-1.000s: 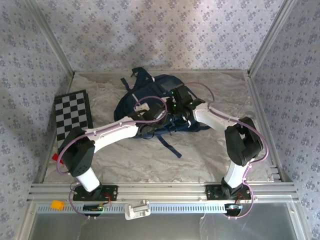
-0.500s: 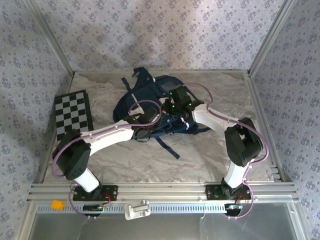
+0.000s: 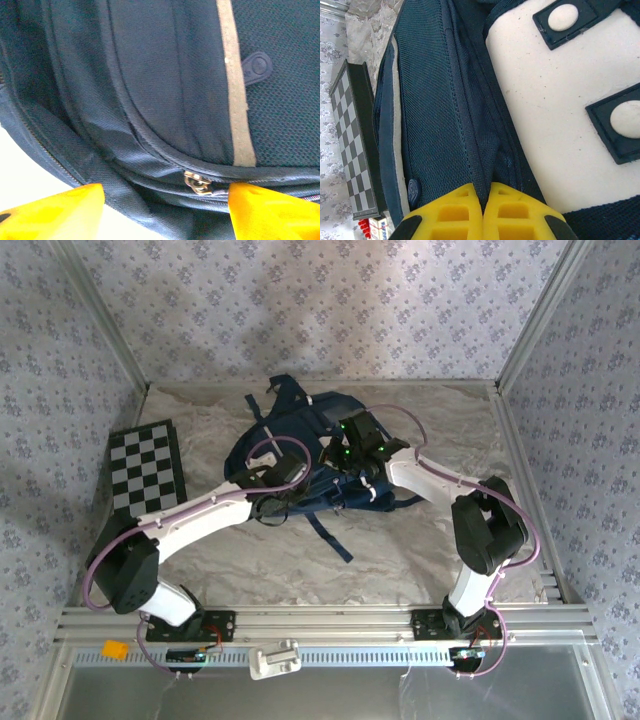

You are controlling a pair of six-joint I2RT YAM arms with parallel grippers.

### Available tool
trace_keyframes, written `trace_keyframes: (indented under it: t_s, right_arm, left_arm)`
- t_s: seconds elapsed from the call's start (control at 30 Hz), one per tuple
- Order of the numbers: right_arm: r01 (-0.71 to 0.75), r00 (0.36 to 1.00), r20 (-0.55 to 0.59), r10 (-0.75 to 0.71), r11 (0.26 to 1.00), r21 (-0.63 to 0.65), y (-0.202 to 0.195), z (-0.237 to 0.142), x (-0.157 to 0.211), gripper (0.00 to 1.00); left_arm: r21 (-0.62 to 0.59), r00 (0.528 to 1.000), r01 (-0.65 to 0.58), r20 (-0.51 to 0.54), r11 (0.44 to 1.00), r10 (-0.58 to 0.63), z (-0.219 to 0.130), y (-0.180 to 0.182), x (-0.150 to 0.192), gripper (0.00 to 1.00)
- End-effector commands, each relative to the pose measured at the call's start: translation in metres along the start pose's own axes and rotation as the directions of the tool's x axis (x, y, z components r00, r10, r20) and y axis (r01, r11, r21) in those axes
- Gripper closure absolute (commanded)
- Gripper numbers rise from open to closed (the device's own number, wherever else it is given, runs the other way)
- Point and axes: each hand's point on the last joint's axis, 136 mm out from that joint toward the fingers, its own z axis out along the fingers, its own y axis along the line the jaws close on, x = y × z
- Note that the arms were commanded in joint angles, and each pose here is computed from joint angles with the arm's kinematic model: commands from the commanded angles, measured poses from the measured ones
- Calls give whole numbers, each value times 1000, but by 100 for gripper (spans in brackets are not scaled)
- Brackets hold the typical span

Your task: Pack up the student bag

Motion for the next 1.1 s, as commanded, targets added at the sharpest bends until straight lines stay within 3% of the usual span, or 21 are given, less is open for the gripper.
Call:
trace_keyframes:
  t_s: [0.0, 0.17, 0.4, 0.57, 0.87, 1.07]
  right_arm:
    - [27, 995, 100, -17, 995, -99, 35, -28, -27, 100]
    - [24, 996, 92, -15, 995, -94, 32, -23, -24, 100]
    - [18, 996, 83, -10, 995, -97, 31, -20, -20, 100]
    - [19, 998, 69, -13, 995, -94, 30, -16, -14, 100]
    - [-10, 995, 93, 22, 991, -131, 31, -30, -24, 100]
    - [-13, 996, 89, 26, 989, -149, 33, -36, -26, 100]
  left_arm:
    - [55, 1000, -4, -2, 998, 4, -3, -21, -7, 33]
    - [108, 999, 48, -11, 993, -47, 9, -37, -10, 39]
    - [83, 993, 122, -6, 989, -122, 27, -36, -12, 48]
    - [78, 984, 170, 41, 982, -173, 28, -33, -24, 61]
    - [16, 986, 157, 57, 987, -158, 19, -8, -34, 82]
    - [87, 997, 65, 36, 994, -68, 5, -11, -39, 94]
